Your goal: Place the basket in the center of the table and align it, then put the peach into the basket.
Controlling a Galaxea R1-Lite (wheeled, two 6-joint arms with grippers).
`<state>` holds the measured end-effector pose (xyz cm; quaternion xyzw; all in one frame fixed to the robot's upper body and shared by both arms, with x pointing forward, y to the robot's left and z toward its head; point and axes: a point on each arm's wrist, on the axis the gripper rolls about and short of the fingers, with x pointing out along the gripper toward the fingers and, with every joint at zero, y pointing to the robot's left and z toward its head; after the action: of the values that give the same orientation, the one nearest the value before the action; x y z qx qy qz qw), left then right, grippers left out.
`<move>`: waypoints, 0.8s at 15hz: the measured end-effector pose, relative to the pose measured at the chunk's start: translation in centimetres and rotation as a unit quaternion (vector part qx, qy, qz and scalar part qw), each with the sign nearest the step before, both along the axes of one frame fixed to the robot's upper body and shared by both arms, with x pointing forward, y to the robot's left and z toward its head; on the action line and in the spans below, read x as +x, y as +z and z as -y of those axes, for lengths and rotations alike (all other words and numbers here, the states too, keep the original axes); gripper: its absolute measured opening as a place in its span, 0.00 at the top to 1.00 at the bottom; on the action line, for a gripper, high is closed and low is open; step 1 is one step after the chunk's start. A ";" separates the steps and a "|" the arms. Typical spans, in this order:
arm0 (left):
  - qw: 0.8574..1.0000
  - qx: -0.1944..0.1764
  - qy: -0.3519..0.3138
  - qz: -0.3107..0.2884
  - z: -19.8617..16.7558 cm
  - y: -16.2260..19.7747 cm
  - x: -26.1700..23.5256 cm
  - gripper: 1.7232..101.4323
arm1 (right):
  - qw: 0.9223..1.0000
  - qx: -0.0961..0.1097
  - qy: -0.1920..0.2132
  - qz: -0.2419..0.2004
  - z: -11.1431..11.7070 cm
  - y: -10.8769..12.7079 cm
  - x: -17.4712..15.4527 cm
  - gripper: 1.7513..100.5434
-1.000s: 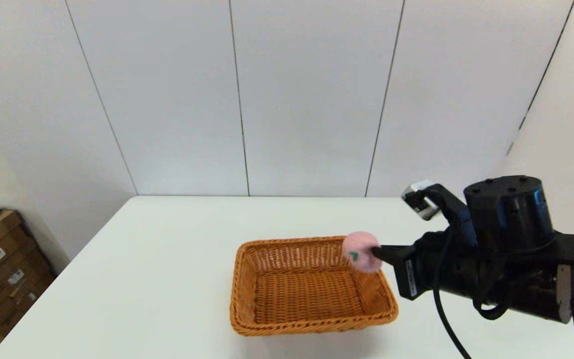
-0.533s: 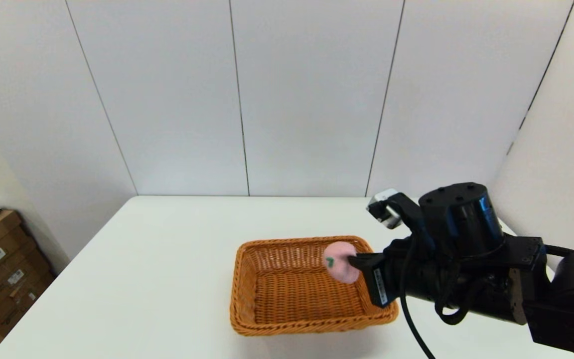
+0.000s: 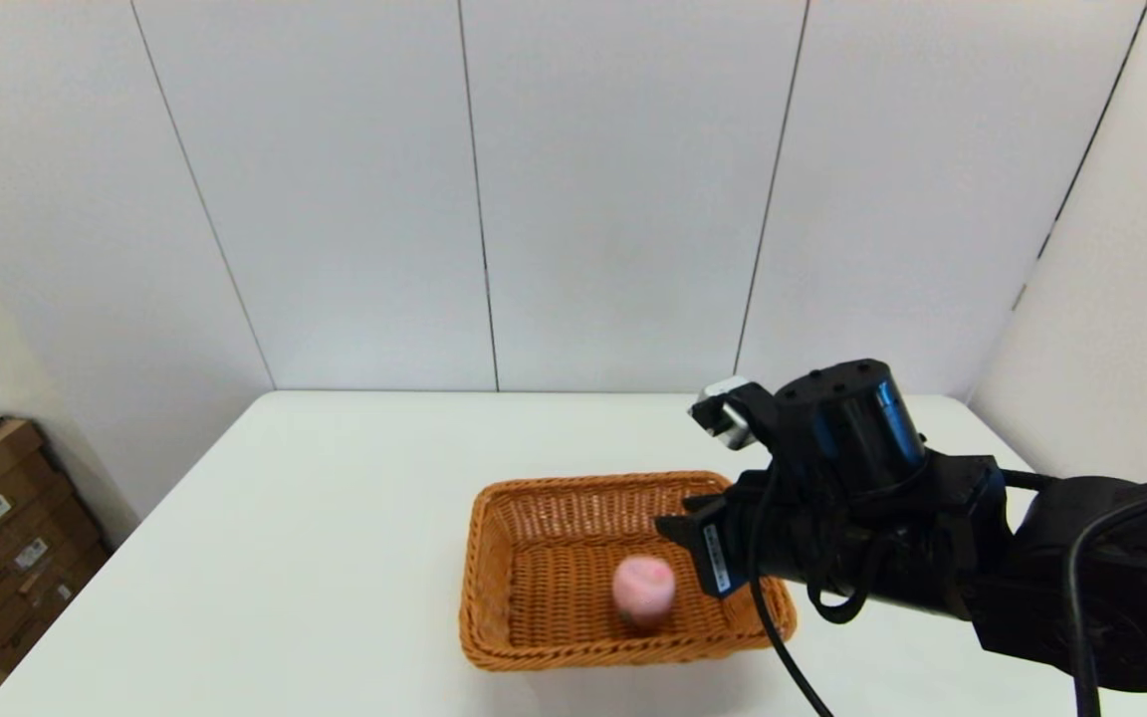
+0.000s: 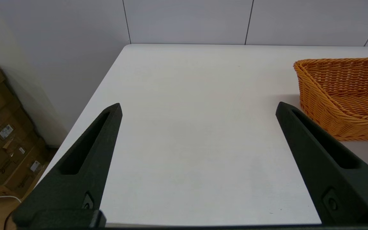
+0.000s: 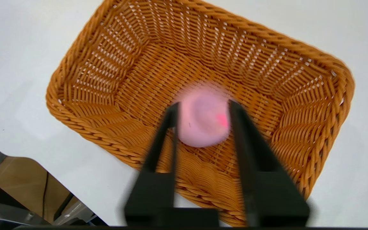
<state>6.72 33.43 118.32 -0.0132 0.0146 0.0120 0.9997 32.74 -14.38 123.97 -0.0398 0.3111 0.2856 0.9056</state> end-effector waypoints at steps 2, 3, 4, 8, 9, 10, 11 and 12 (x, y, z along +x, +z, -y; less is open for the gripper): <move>1.000 0.000 0.000 0.000 0.0 0.0 0.0 0.04 | 1.000 -0.002 -0.012 -0.002 0.4 -0.2 0.6 0.50; 1.000 -0.001 0.000 0.000 0.0 0.0 0.0 0.04 | 1.000 -0.002 -0.019 -0.001 0.7 -0.2 0.8 0.45; 1.000 -0.002 0.000 0.001 0.0 0.0 0.0 0.04 | 1.000 0.000 -0.028 0.003 1.1 0.0 1.0 0.39; 1.000 -0.005 0.000 0.001 0.0 0.0 0.0 0.04 | 0.996 0.035 -0.062 0.061 3.9 4.3 -0.6 0.24; 1.000 -0.006 0.001 0.001 0.0 0.0 0.0 0.04 | 0.993 0.044 -0.070 0.084 4.9 5.8 -1.6 0.22; 1.000 -0.007 0.001 0.001 0.0 0.0 0.0 0.04 | 0.990 0.049 -0.078 0.110 6.1 7.3 -2.9 0.20; 1.000 -0.008 0.001 0.001 0.0 0.0 0.0 0.04 | 0.986 0.048 -0.087 0.135 7.4 8.4 -4.2 0.18; 1.000 -0.009 0.002 0.001 0.0 0.0 0.0 0.04 | 0.981 0.045 -0.095 0.161 8.8 9.2 -5.6 0.16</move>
<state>6.72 33.43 118.35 -0.0223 0.0141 0.0135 0.9996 27.10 -23.22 133.20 -0.0148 0.1500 0.2024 0.9676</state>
